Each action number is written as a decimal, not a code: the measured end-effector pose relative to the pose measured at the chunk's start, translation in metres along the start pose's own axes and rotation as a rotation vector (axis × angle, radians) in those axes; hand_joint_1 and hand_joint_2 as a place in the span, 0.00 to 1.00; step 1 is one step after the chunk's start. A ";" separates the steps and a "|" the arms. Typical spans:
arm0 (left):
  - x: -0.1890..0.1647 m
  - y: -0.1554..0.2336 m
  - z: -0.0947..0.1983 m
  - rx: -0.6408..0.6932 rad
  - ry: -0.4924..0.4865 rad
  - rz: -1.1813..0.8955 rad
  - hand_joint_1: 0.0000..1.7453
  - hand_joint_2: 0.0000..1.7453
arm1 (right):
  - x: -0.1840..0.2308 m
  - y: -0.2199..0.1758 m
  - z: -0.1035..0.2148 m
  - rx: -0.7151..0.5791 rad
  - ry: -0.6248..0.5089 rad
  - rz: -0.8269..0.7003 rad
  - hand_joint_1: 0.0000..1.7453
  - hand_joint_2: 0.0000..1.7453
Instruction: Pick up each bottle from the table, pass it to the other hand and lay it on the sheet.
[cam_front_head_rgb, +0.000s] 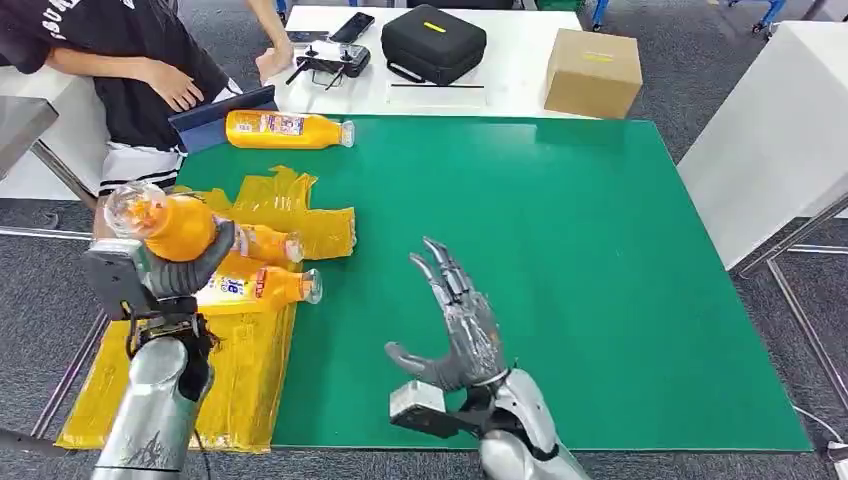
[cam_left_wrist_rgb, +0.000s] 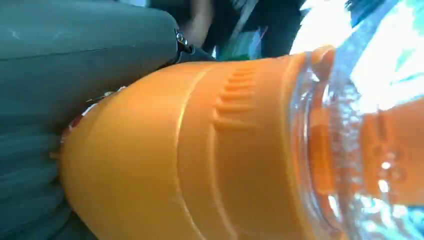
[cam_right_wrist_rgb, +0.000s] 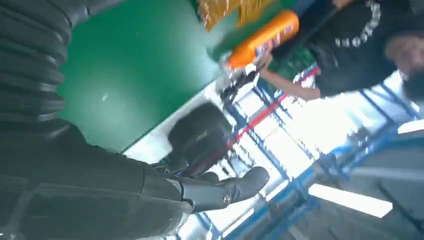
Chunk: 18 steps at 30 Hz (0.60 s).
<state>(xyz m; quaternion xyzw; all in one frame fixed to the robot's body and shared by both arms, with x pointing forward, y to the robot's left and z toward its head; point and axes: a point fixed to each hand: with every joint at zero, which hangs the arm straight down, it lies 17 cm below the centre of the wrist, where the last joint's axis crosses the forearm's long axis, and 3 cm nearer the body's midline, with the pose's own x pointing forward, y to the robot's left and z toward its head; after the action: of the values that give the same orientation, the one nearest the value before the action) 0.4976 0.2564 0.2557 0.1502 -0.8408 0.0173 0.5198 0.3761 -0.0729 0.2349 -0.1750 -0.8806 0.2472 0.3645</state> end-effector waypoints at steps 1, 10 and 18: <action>0.003 0.006 -0.003 0.020 -0.031 -0.111 1.00 1.00 | -0.001 -0.008 0.007 -0.014 0.007 0.003 0.00 1.00; 0.026 0.019 -0.049 0.130 -0.295 -1.082 1.00 1.00 | -0.016 -0.055 0.039 -0.075 0.072 -0.006 0.00 1.00; 0.011 -0.022 -0.084 0.075 -0.371 -1.439 1.00 1.00 | -0.021 -0.063 0.028 -0.092 0.056 -0.066 0.00 1.00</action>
<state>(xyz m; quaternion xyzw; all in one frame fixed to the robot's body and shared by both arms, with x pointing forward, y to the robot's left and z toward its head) 0.5723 0.2483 0.3010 0.6818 -0.6074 -0.3246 0.2468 0.3617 -0.1429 0.2417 -0.1692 -0.8858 0.1893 0.3885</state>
